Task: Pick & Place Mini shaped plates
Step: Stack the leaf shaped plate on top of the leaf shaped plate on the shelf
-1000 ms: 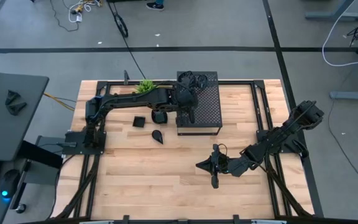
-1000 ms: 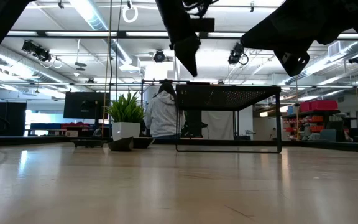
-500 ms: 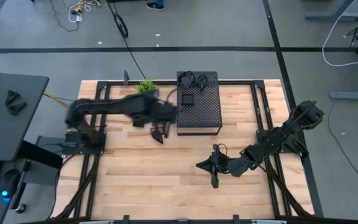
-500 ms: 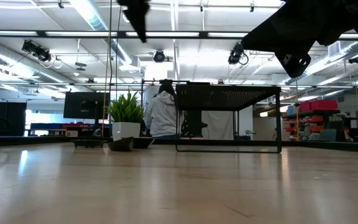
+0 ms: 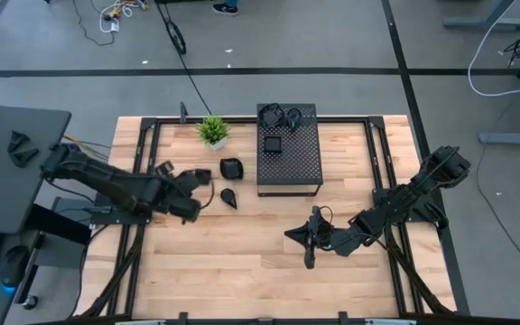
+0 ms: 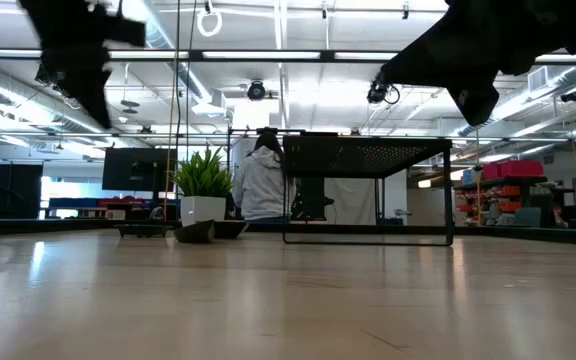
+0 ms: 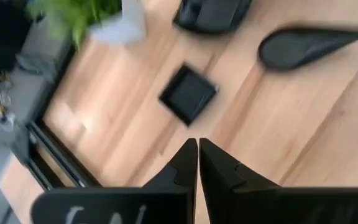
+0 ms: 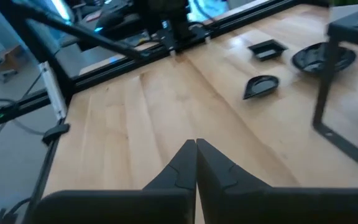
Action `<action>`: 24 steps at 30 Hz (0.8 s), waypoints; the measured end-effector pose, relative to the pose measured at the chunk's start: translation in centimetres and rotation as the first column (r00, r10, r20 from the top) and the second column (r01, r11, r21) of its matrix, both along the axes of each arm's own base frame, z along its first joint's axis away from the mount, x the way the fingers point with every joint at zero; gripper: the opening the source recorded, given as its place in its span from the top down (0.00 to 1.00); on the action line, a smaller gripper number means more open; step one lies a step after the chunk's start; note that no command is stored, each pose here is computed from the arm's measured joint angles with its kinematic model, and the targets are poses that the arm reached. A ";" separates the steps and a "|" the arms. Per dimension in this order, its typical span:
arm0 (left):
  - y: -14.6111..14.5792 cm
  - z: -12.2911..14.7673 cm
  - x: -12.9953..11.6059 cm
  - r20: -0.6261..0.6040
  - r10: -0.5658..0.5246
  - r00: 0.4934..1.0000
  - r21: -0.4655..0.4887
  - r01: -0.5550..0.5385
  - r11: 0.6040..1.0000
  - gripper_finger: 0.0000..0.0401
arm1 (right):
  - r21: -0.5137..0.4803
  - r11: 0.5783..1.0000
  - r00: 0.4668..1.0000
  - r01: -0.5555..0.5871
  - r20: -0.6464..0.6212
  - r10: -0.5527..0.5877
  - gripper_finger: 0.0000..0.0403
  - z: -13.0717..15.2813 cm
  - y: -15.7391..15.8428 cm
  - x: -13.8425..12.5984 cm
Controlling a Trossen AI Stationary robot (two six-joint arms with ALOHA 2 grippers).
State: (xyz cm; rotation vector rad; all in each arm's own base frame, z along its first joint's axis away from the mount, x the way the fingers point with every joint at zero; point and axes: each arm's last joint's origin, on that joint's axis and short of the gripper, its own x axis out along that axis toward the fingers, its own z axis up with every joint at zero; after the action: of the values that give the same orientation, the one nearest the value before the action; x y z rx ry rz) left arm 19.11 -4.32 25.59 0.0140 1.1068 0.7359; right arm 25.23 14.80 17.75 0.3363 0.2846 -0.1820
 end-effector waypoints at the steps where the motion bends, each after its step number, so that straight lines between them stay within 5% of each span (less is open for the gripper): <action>1: 0.0 -1.0 -0.5 -0.001 0.016 1.000 -0.002 -0.016 1.000 0.94 | 0.003 1.000 1.000 0.013 0.003 -0.013 0.98 0.0 -0.1 0.0; 7: -0.1 -6.6 -2.2 -0.026 0.028 0.999 -0.003 -0.029 1.000 0.94 | 0.020 0.999 0.999 0.039 0.019 -0.040 0.98 0.2 -0.6 0.4; 13: 0.7 -9.1 -1.5 0.118 0.119 0.986 -0.115 -0.105 0.988 0.91 | 0.035 0.998 0.997 0.059 0.045 -0.061 0.98 0.4 -1.1 0.8; 24: 5.4 -8.2 3.1 0.423 0.231 0.876 -0.241 -0.137 0.961 0.53 | 0.047 0.995 0.993 0.094 0.061 -0.097 0.98 0.6 -2.0 1.3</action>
State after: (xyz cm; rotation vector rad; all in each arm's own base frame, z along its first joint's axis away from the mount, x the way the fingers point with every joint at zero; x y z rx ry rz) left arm 22.17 1.13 17.40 -0.4260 0.7375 0.7455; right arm 26.53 12.81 18.34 0.3984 0.2105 -0.2588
